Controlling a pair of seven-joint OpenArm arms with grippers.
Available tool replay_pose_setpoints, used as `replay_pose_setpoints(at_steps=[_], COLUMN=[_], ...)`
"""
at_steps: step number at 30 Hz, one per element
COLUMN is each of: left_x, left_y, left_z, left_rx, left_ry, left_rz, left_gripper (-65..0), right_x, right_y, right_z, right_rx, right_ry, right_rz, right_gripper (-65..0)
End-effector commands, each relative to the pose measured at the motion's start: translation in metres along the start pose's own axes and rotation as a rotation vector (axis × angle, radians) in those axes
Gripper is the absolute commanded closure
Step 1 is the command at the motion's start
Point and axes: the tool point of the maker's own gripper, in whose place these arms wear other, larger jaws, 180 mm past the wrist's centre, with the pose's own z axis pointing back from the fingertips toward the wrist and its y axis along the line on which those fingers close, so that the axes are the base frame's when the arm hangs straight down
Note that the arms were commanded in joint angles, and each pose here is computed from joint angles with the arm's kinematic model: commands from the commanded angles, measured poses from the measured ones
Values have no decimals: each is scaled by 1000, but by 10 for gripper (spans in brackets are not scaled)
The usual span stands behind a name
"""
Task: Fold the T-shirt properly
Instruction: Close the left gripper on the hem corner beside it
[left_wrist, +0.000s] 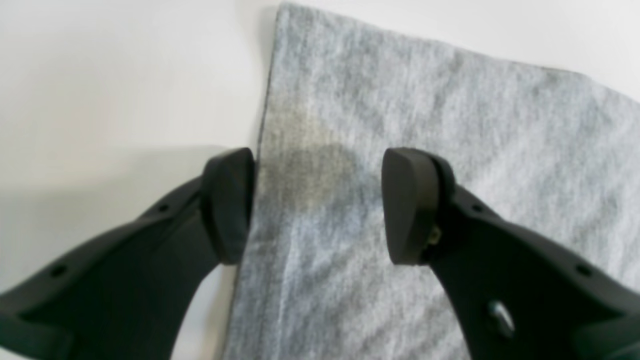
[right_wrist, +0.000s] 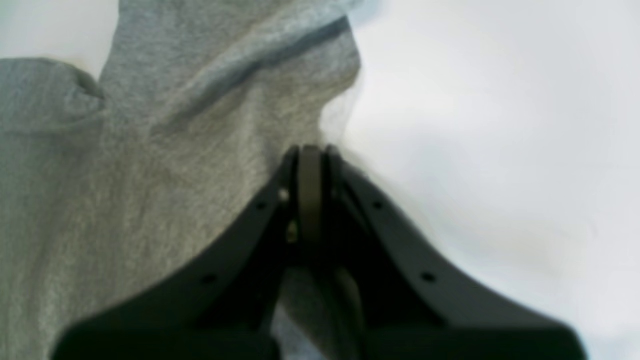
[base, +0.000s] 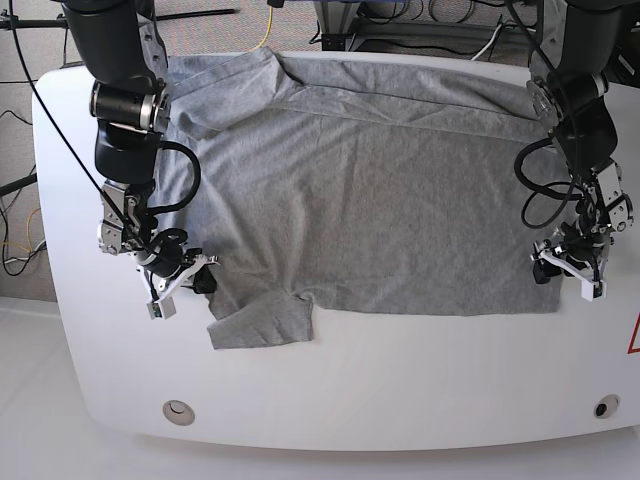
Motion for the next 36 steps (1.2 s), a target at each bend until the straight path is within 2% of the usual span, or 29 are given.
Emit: replay_pose_setpoints(at_steps=[1,3,5,13,15,19,36], left_x=[-7,-1,0,4,7,7,11], left_y=[0,-1,-1,-2,1,2,10], left_z=[0,-1,-1,-1,1,1,9], left_rx=[3,3,1,0,3,4,23], left_ry=[46,25,22,14,10,8,-3], left_rz=[-15,-9,-9,-8,-14,-15,-43], left_gripper=[-356,-284,-244,-137,-63,-7,-12], right_x=[1,0,-2,-1,-5,-4,-5], right_y=[-4,-4,-4,-4,-2,-2,-2], right_z=[2,2,2,2,1,1,1], right_rx=[-12,-14,-15,-16,-12,-12,-12], right_ry=[36,40,43,41,51,48,53], right_rz=[28,32,32,33,38,39,43], right_gripper=[0,0,0,0,0,0,0])
